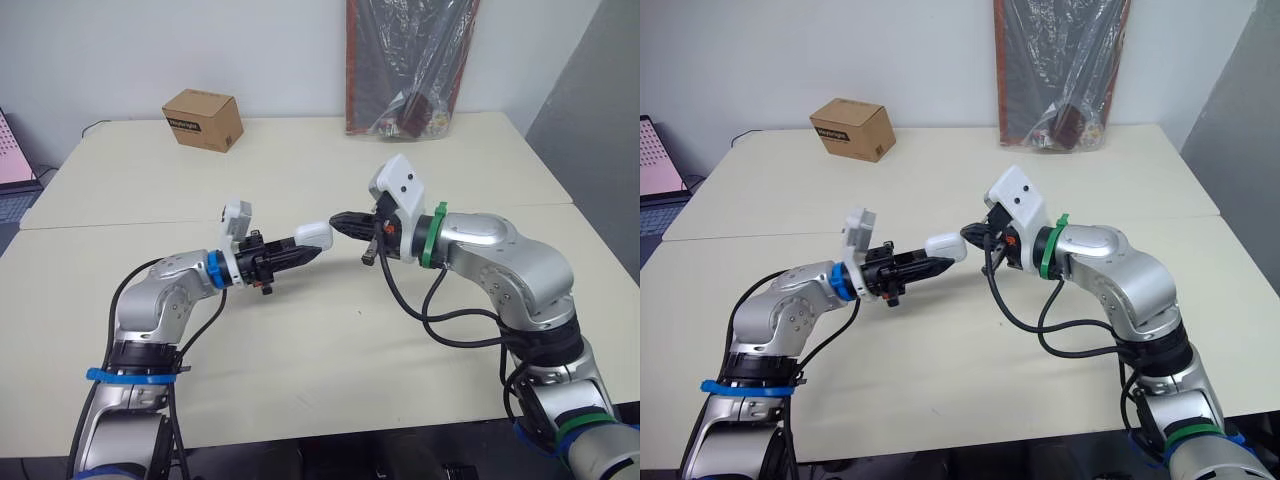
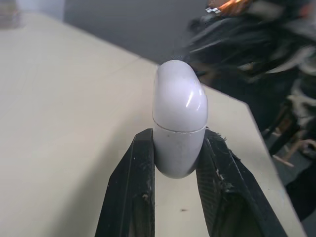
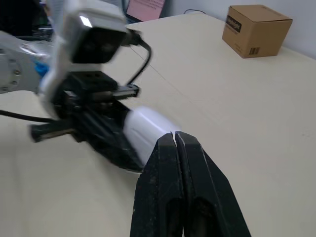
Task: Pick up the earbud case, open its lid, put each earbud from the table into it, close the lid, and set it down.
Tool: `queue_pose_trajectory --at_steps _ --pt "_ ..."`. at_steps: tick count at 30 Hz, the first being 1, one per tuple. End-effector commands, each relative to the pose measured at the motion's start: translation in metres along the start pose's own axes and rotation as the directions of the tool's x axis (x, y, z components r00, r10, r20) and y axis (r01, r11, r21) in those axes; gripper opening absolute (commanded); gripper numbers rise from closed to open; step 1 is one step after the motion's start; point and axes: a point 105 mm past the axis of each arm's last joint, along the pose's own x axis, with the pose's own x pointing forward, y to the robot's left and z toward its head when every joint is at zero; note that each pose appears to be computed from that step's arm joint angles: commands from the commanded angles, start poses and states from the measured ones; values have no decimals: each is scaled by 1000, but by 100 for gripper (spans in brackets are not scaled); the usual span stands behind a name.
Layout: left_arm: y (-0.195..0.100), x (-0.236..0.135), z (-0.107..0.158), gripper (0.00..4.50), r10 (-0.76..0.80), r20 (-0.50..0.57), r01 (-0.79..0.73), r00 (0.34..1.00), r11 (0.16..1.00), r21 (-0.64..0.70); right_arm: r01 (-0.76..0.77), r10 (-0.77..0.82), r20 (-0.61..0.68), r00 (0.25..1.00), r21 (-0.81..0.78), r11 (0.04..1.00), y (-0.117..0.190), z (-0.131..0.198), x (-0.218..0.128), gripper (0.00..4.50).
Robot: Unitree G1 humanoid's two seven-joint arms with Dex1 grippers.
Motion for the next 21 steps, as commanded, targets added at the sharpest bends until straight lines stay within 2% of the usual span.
queue_pose_trajectory --at_steps 1,8,13,21 --pt "6 10 5 76 39 -17 -40 999 998 -39 5 -4 18 1000 -23 1000 2 5 -10 5" --pt "23 36 -8 76 31 -101 -50 994 980 -193 44 -44 -20 999 3 999 1 -8 -20 5" --pt "39 42 -26 76 59 -196 -105 979 966 -236 92 -91 -50 995 21 995 -2 -17 -26 5" --pt "53 34 -36 76 99 -264 -170 959 951 -260 170 -166 -113 980 32 985 -10 -34 -34 5"
